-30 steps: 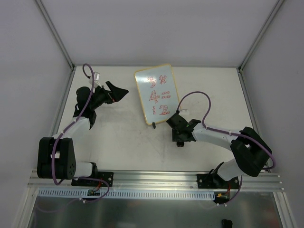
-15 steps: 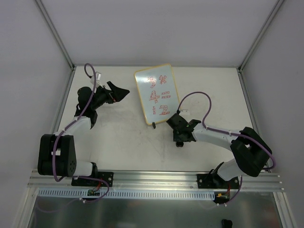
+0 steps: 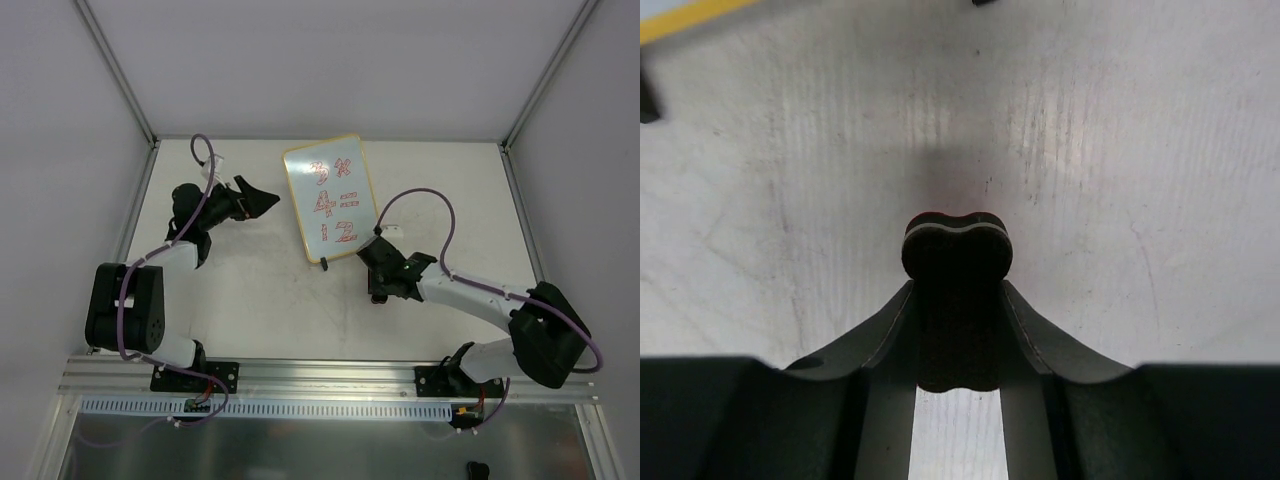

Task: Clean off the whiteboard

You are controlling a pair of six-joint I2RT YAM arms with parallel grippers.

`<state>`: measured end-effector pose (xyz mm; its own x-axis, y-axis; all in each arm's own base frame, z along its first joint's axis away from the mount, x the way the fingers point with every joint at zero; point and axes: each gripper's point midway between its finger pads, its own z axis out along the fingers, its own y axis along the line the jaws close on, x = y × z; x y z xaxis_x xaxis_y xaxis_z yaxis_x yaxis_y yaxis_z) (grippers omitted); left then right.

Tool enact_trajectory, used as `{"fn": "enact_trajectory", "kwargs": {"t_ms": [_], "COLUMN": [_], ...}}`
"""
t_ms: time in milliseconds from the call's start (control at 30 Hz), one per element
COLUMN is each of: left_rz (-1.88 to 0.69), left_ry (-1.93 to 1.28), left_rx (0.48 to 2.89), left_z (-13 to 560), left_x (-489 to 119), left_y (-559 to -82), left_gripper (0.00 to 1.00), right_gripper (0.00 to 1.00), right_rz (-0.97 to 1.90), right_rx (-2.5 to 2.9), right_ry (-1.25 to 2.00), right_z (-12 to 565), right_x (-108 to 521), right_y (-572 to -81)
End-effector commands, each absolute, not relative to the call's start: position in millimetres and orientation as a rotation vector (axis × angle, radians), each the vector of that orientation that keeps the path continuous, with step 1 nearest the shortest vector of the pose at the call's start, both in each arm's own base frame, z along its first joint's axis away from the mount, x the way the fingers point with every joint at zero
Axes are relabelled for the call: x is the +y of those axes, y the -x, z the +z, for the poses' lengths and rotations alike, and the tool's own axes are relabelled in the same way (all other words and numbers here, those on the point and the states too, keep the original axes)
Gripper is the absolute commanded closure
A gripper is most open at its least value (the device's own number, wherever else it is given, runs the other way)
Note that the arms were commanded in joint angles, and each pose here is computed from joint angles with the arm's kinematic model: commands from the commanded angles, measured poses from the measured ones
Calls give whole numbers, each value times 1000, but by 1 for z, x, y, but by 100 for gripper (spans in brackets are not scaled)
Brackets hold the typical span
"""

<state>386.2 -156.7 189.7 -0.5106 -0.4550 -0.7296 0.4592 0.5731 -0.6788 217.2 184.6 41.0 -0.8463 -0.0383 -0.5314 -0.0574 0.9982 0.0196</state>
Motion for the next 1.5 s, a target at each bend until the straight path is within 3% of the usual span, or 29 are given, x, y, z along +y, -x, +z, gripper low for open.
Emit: {"fn": "enact_trajectory", "kwargs": {"t_ms": [0, 733, 1033, 1467], "left_rz": [-1146, -1268, -1349, -1403], "left_ry": [-117, -160, -195, -291], "left_rx": [1698, 1707, 1668, 1670], "left_z": [206, 185, 186, 181], "left_x": [-168, -210, -223, -234], "left_y": [-386, -430, -438, -429], "left_gripper": [4, 17, 30, 39], "right_gripper": [100, 100, 100, 100], "right_rz": [104, 257, 319, 299], "right_rx": [2441, 2221, 2172, 2105], "right_ry": [106, 262, 277, 351], "right_z": [86, 212, 220, 230], "right_x": [191, 243, 257, 283], "right_y": [-236, -338, -379, -427]}}
